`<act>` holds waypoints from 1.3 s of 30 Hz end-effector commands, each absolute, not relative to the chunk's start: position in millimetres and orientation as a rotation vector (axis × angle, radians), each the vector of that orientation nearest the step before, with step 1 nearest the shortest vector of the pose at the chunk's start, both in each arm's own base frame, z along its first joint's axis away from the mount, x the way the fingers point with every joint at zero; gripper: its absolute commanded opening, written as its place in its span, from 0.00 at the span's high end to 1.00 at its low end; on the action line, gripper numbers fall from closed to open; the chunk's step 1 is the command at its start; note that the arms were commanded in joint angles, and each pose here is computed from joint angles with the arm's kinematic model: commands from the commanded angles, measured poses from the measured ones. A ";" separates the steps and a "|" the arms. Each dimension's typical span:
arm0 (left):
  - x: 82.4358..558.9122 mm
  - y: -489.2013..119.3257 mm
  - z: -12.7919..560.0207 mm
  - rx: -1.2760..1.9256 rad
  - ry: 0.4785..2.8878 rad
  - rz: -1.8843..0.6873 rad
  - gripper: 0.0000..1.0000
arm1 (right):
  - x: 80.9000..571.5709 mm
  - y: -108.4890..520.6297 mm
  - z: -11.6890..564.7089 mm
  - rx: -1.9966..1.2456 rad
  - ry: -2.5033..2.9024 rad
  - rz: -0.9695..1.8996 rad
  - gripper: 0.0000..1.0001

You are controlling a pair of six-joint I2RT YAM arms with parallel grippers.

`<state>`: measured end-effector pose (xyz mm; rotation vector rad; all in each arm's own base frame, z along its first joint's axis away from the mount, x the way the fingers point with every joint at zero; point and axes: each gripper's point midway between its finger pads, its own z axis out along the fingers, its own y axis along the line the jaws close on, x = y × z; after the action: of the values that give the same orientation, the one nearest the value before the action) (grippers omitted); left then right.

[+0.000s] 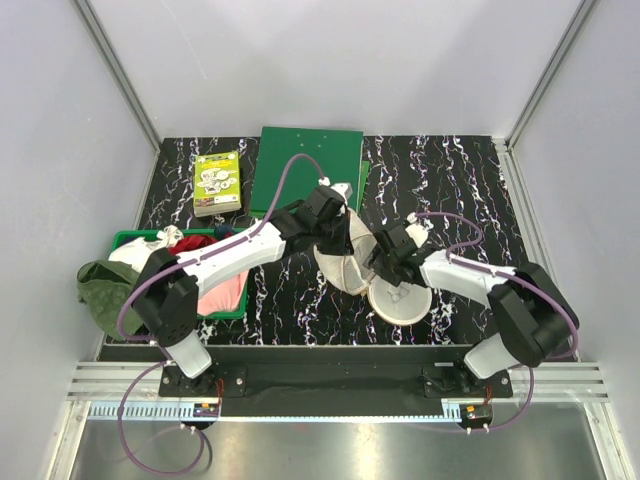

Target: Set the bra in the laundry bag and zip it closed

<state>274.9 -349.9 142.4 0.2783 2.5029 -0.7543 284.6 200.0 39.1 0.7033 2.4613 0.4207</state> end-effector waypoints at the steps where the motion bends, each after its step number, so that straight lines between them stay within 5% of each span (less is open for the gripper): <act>1: 274.4 -349.6 164.3 0.257 2.433 -0.778 1.00 | 300.7 206.4 42.1 0.758 2.391 0.401 0.41; 10: 269.3 -346.8 161.2 0.259 2.439 -0.775 1.00 | 290.0 184.3 14.1 0.804 2.379 0.274 0.53; 11: 269.2 -347.5 162.4 0.258 2.436 -0.782 1.00 | 291.0 181.9 16.0 0.797 2.370 0.265 0.70; 15: 268.1 -349.9 167.9 0.253 2.426 -0.803 1.00 | 283.9 165.4 25.6 0.763 2.324 0.239 1.00; 28: 269.6 -403.8 193.0 0.140 2.398 -1.080 1.00 | 200.1 65.3 158.7 0.653 2.009 0.325 1.00; 39: 288.9 -420.9 166.1 0.116 2.444 -1.037 1.00 | 183.5 46.5 131.8 0.857 2.080 0.192 1.00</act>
<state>278.6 -410.1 144.5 0.1110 2.5104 -0.9879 189.1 69.8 135.4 0.7454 2.1053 0.3268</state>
